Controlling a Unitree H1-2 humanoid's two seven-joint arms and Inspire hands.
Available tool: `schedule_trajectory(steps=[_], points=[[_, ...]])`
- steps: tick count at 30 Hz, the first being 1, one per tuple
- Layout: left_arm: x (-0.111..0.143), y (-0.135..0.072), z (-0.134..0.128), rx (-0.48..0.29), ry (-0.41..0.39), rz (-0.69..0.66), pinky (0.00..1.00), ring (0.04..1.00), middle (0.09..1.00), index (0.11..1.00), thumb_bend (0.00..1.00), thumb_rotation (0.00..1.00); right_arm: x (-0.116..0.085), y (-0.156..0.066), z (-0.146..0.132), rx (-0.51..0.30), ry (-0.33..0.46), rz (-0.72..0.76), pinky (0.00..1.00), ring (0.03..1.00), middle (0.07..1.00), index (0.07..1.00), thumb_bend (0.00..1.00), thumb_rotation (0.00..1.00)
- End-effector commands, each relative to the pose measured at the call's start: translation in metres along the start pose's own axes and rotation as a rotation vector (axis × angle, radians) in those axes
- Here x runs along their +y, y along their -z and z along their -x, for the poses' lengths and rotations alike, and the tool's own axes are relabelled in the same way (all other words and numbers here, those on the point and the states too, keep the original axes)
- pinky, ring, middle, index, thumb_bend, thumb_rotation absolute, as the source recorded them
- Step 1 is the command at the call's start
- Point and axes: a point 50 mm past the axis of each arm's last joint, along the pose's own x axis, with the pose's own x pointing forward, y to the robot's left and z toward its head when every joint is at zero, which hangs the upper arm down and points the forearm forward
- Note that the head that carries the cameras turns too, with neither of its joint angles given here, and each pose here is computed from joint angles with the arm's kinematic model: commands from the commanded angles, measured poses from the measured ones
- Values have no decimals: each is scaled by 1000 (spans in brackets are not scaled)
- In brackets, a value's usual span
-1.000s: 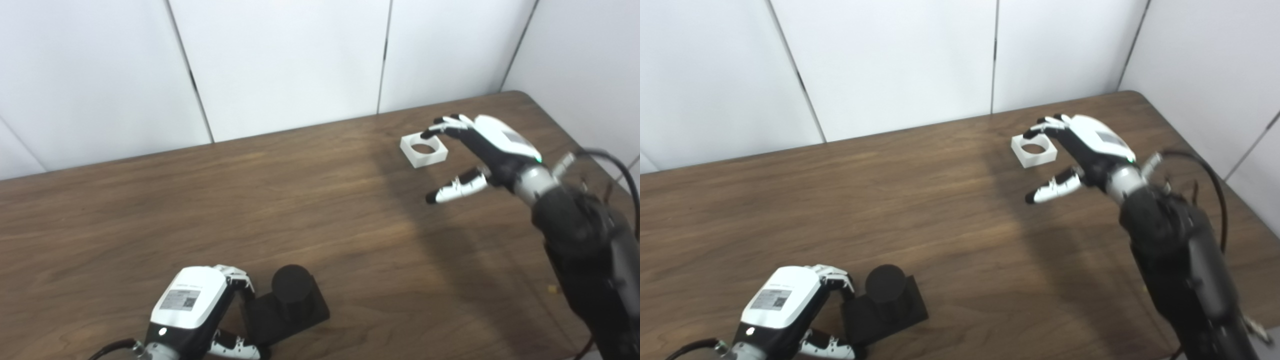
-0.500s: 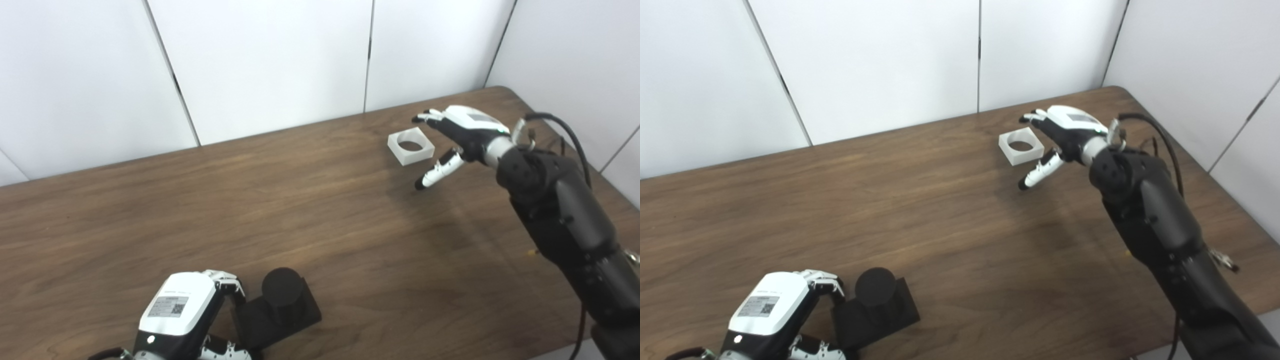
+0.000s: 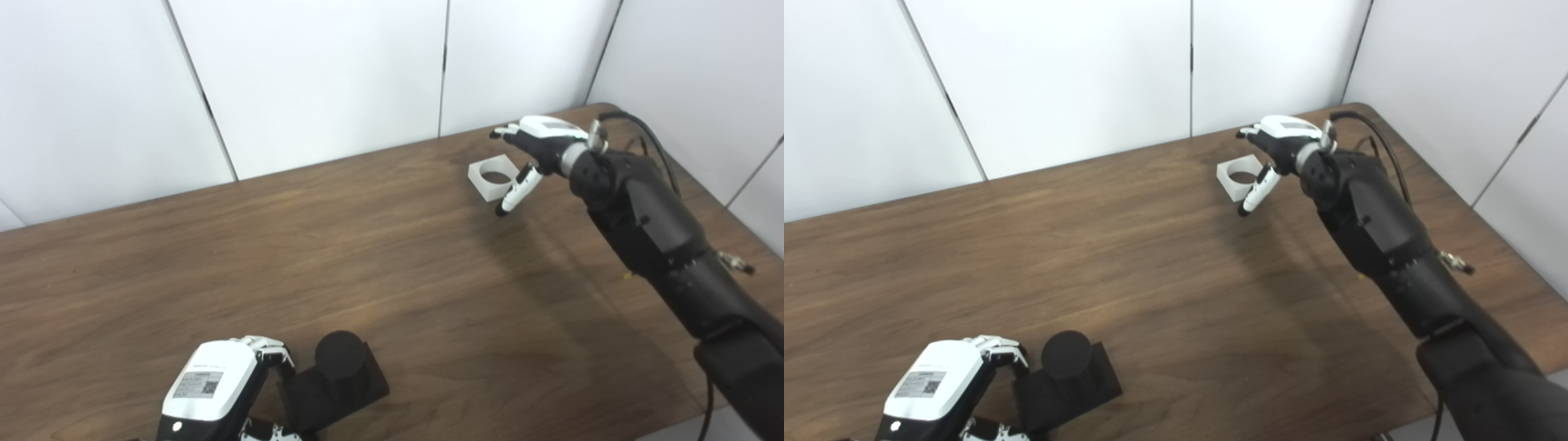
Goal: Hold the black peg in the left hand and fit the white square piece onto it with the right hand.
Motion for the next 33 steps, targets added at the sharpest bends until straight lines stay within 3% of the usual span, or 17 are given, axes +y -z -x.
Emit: schedule_trajectory(steps=[1,8,20,33], points=[[-15,6,8,3,88,-25,758,789,744,489,518,50,-35,-5,0,-22,117,56,1000,1000,1000,949,921,244],[-14,2,9,4,90,-21,760,791,747,488,518,50,-36,-8,-16,-25,137,114,1000,1000,985,922,892,204],[-10,-6,9,2,98,-18,762,793,749,489,516,50,-29,-5,-37,13,91,205,1000,999,970,859,880,181],[-8,-8,9,11,102,-12,756,789,750,489,516,49,-14,-3,-42,-17,72,253,982,959,920,845,837,180]])
